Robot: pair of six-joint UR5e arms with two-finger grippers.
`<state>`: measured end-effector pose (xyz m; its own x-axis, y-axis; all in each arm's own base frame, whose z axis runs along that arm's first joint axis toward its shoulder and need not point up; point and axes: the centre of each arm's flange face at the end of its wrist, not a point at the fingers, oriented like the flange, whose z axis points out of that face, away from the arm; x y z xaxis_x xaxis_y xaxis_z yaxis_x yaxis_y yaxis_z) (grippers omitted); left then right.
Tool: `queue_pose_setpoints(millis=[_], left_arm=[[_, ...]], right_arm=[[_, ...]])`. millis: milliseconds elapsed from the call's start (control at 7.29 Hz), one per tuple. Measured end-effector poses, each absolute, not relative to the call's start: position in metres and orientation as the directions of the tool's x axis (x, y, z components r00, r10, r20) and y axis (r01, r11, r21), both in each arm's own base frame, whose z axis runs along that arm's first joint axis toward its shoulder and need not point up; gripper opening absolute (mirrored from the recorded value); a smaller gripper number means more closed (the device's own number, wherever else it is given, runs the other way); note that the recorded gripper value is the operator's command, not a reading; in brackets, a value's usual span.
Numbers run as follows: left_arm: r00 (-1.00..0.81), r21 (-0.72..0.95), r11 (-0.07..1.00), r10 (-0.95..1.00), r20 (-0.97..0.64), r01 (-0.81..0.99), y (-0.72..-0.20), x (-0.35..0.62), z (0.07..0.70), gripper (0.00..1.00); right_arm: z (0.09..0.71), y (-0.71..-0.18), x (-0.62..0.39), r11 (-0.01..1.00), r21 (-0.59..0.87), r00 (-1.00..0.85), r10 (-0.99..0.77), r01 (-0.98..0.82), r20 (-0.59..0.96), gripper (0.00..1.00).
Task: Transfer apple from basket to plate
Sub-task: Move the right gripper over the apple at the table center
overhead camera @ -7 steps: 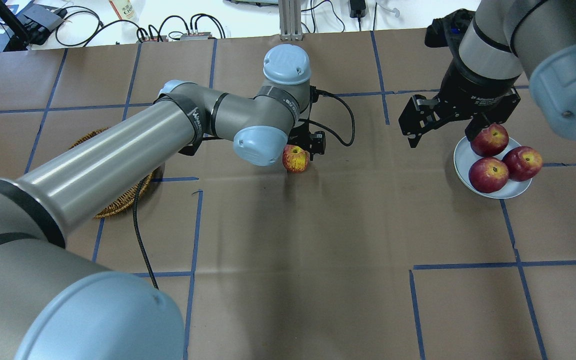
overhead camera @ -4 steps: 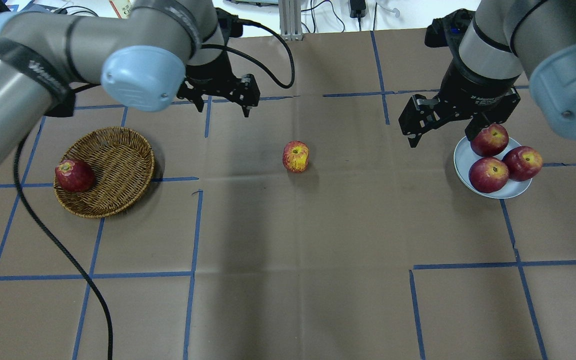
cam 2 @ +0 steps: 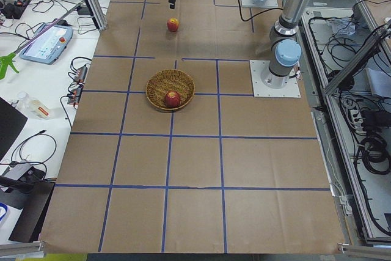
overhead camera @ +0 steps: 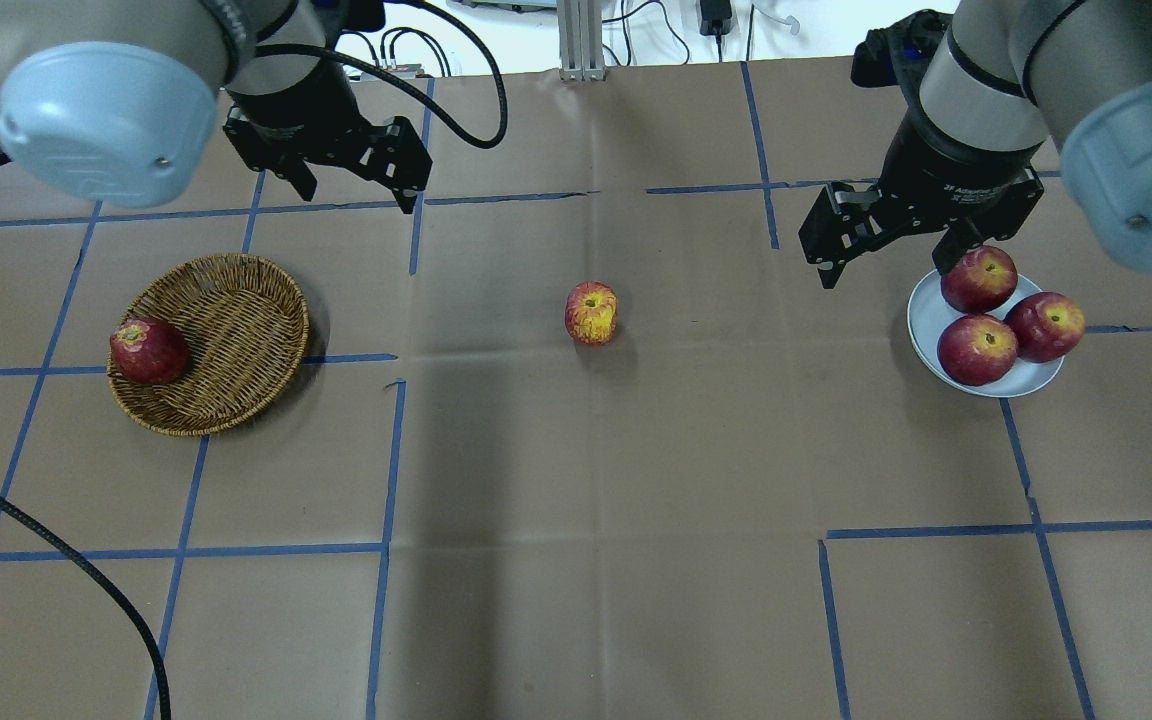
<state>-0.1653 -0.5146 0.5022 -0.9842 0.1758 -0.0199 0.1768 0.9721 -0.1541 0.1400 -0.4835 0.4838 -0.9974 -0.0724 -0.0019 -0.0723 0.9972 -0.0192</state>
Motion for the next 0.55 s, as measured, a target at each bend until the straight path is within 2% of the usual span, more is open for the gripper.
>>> queue_pose_setpoints(millis=[549], left_arm=[[-0.985, -0.117, 0.979, 0.172, 0.021, 0.168, -0.506, -0.165, 0.473, 0.99]], right_arm=[[0.476, -0.528, 0.231, 0.999, -0.023, -0.999, -0.043, -0.043, 0.001, 1.0]])
